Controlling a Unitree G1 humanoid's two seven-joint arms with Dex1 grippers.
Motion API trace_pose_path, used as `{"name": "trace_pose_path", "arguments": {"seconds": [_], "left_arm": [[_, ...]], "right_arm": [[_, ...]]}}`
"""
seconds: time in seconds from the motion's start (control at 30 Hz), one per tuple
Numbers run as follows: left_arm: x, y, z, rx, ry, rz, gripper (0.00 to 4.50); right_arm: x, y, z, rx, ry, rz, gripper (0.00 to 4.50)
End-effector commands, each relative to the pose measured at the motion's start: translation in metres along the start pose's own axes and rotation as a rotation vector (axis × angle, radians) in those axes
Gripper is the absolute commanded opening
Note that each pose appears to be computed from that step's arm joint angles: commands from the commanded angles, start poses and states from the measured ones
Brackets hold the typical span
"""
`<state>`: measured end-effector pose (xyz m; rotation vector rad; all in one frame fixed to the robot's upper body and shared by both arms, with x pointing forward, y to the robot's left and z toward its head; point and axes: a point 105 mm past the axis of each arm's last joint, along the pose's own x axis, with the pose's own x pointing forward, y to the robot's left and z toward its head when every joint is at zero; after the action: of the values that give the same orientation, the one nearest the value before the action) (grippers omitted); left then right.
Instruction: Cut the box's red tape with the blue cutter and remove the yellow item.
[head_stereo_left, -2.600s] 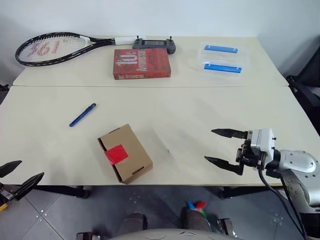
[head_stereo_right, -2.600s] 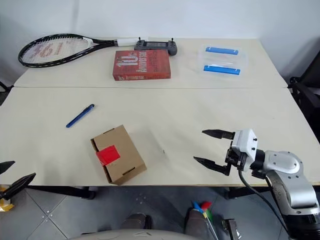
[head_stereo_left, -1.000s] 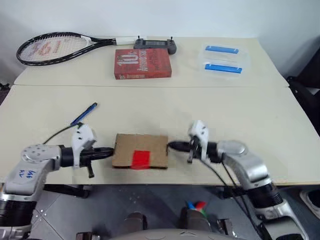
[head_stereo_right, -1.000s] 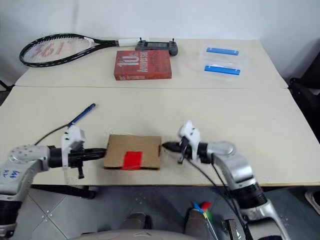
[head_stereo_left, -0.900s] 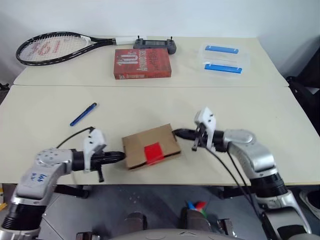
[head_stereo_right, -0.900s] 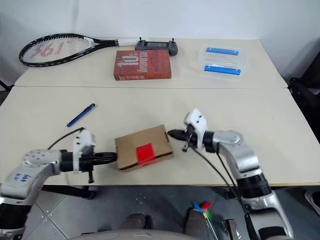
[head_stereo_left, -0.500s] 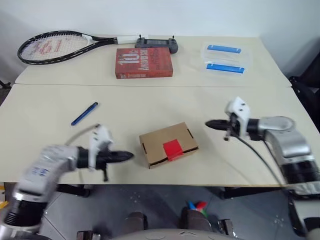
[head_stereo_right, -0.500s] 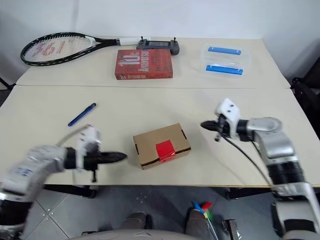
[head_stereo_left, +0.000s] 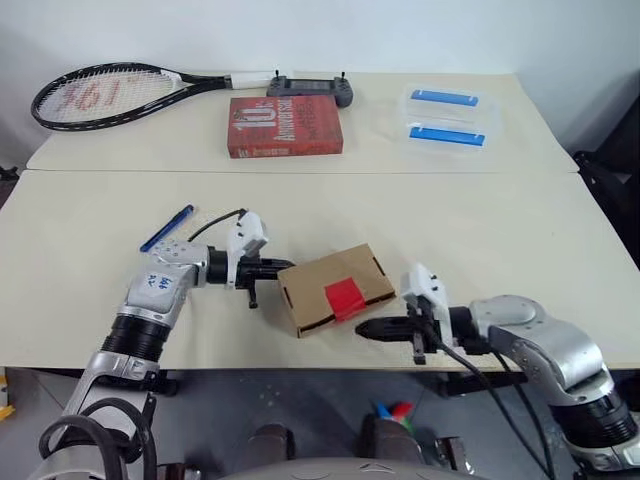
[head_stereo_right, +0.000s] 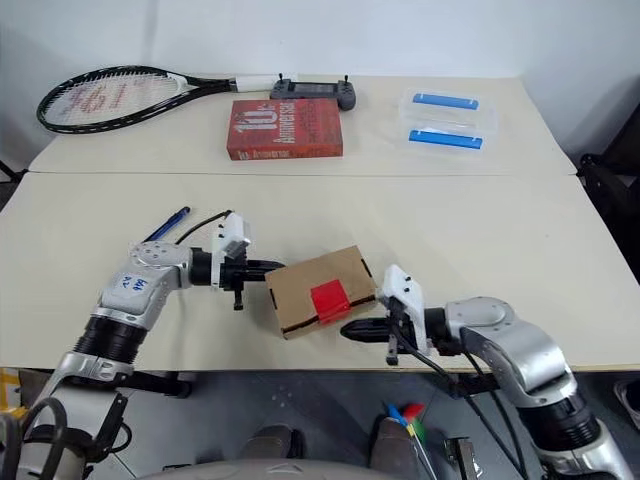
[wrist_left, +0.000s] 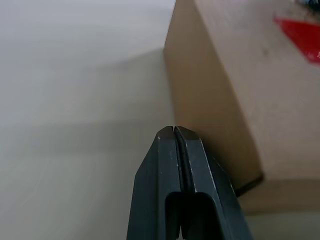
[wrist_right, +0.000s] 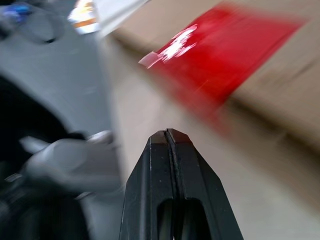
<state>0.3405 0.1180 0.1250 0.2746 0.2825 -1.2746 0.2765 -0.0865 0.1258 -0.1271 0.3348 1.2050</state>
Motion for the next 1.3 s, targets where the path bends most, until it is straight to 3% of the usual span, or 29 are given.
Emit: {"name": "trace_pose_path", "arguments": {"seconds": [0.03,0.17,0.3,0.53,0.7,0.83,0.93,1.0,1.03,1.2,1.3], "left_arm": [[0.006,-0.026,0.005,-0.011,-0.028,-0.092,0.02],[0.008,-0.035,0.004,-0.06,-0.053,-0.053,0.02],[0.023,-0.028,0.02,-0.118,-0.16,0.075,0.02],[0.047,-0.03,0.024,-0.144,-0.174,0.124,0.02],[0.044,-0.03,0.022,-0.134,-0.156,0.132,0.02],[0.025,-0.028,0.022,-0.121,-0.155,0.156,0.02],[-0.017,-0.018,0.026,-0.113,-0.211,0.241,0.2],[-0.058,-0.015,0.02,-0.128,-0.255,0.332,0.62],[-0.086,-0.016,0.005,-0.108,-0.253,0.414,0.83],[-0.186,-0.036,-0.051,-0.15,-0.2,0.72,2.21],[-0.249,-0.05,-0.077,-0.197,-0.159,0.95,3.05]], "right_arm": [[-0.007,-0.037,0.015,-0.063,-0.038,-0.196,0.0],[-0.01,-0.063,0.023,-0.113,-0.04,-0.257,0.0],[-0.004,-0.082,0.033,-0.132,-0.056,-0.244,0.0],[0.006,-0.105,0.038,-0.202,-0.022,-0.216,0.0],[0.005,-0.117,0.036,-0.268,-0.022,-0.213,0.0],[-0.017,-0.119,0.042,-0.324,-0.06,-0.192,0.0],[-0.055,-0.12,0.055,-0.327,-0.123,-0.203,0.0],[-0.083,-0.099,0.061,-0.264,-0.194,-0.088,0.37],[-0.093,-0.09,0.065,-0.275,-0.236,-0.077,0.54],[-0.101,-0.059,0.067,-0.364,-0.306,-0.106,2.13],[-0.094,-0.036,0.071,-0.402,-0.453,-0.121,3.07]]}}
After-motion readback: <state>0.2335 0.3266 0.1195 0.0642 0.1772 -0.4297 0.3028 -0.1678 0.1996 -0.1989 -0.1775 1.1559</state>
